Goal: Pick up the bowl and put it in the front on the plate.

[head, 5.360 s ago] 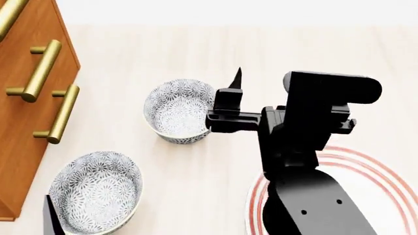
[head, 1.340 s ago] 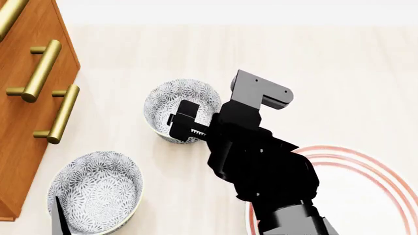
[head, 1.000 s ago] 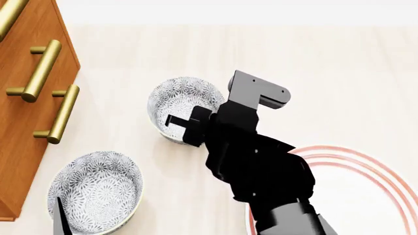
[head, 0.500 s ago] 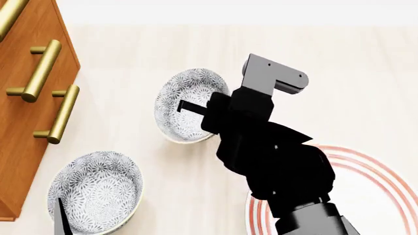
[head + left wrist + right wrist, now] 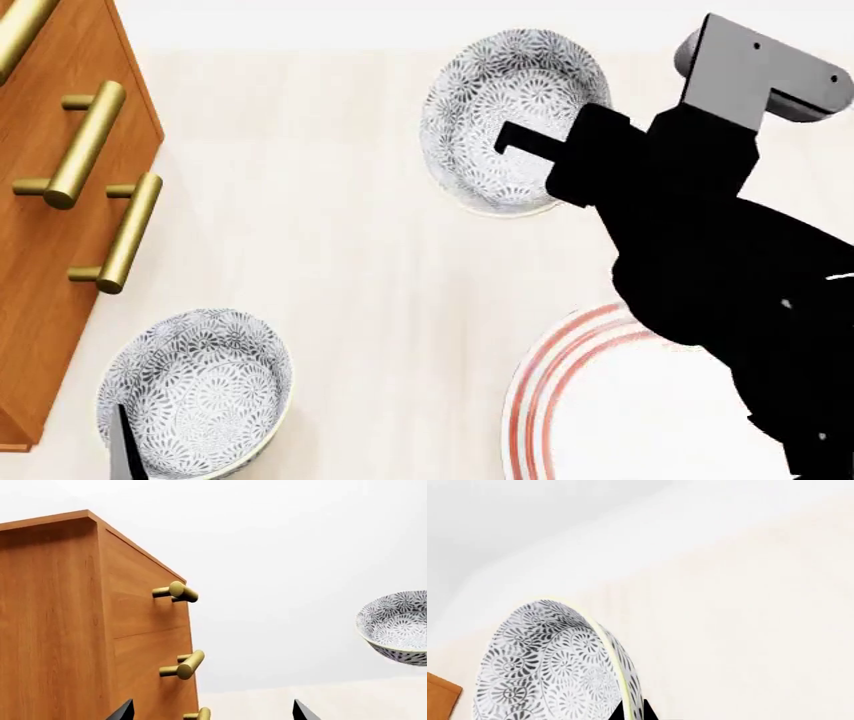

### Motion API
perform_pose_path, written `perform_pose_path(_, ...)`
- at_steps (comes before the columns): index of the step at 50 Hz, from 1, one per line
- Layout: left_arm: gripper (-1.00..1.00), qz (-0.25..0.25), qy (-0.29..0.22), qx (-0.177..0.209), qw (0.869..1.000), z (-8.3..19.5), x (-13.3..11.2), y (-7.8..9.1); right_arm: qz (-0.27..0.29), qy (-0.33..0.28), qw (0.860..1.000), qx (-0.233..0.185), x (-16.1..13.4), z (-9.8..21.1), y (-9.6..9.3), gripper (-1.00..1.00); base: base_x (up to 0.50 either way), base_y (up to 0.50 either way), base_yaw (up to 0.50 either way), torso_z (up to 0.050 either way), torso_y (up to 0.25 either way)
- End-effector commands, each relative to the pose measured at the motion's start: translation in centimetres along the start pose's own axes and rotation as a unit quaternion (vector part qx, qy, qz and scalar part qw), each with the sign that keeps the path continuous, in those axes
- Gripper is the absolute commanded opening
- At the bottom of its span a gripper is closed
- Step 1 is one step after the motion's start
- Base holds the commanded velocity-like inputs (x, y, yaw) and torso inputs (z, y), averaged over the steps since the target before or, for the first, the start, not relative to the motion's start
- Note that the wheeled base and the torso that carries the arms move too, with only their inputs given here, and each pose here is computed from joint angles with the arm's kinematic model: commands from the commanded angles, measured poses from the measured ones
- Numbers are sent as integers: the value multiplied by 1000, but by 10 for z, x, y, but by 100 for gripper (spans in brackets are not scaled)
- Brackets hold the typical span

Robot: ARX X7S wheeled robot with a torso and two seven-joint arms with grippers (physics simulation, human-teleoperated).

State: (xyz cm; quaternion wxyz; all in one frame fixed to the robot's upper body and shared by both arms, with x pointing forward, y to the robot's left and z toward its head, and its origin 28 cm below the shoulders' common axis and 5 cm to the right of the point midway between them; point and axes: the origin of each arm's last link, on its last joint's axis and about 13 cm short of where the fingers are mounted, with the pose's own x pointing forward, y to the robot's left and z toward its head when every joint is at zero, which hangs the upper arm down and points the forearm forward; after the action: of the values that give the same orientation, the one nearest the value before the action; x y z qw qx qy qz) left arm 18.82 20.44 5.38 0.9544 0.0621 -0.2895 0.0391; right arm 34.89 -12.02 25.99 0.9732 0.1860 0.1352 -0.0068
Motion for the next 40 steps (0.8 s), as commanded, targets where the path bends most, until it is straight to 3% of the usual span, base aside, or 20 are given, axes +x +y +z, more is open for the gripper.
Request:
perform_pose_path(1, 100, -6, 7, -6, 1000, -1, -3, -3, 41, -47, 996, -62, -69, 8, -33, -100, 0, 0, 0, 0, 0)
perform_pose_path(9, 100, -11, 7, -8, 1000, 0, -4, -4, 64, -54, 992, -95, -112, -2, -78, -100, 0, 0, 0, 0, 0)
perform_pose_path(10, 100, -13, 7, -7, 1000, 0, -4, -4, 50, -67, 992, -99, -120, -7, -90, -100, 0, 0, 0, 0, 0)
perform_pose_path(13, 100, -16, 7, -5, 1000, -1, -5, -5, 53, -91, 988, -111, -131, -12, -105, -100, 0, 0, 0, 0, 0)
perform_pose_path(17, 100, -20, 6, -1, 1000, 0, -6, -5, 73, -119, 982, -129, -148, -11, -120, -100, 0, 0, 0, 0, 0)
perform_pose_path(20, 100, -21, 7, 0, 1000, 0, -6, -6, 88, -98, 981, -140, -155, -18, -126, -100, 0, 0, 0, 0, 0)
perform_pose_path(29, 100, -26, 9, -1, 1000, 0, -7, -7, 69, -52, 992, -89, -149, -30, -141, -100, 0, 0, 0, 0, 0)
perform_pose_path(36, 100, -28, 11, -2, 1000, -1, -8, -7, 75, -22, 995, -67, -147, -43, -141, -100, 0, 0, 0, 0, 0)
perform_pose_path(38, 100, -29, 11, -2, 1000, -1, -8, -7, 77, -13, 996, -49, -146, -44, -141, -100, 0, 0, 0, 0, 0)
perform_pose_path(40, 100, -29, 11, -2, 1000, -1, -8, -7, 81, 8, 997, 6, -145, -42, -141, -100, 0, 0, 0, 0, 0)
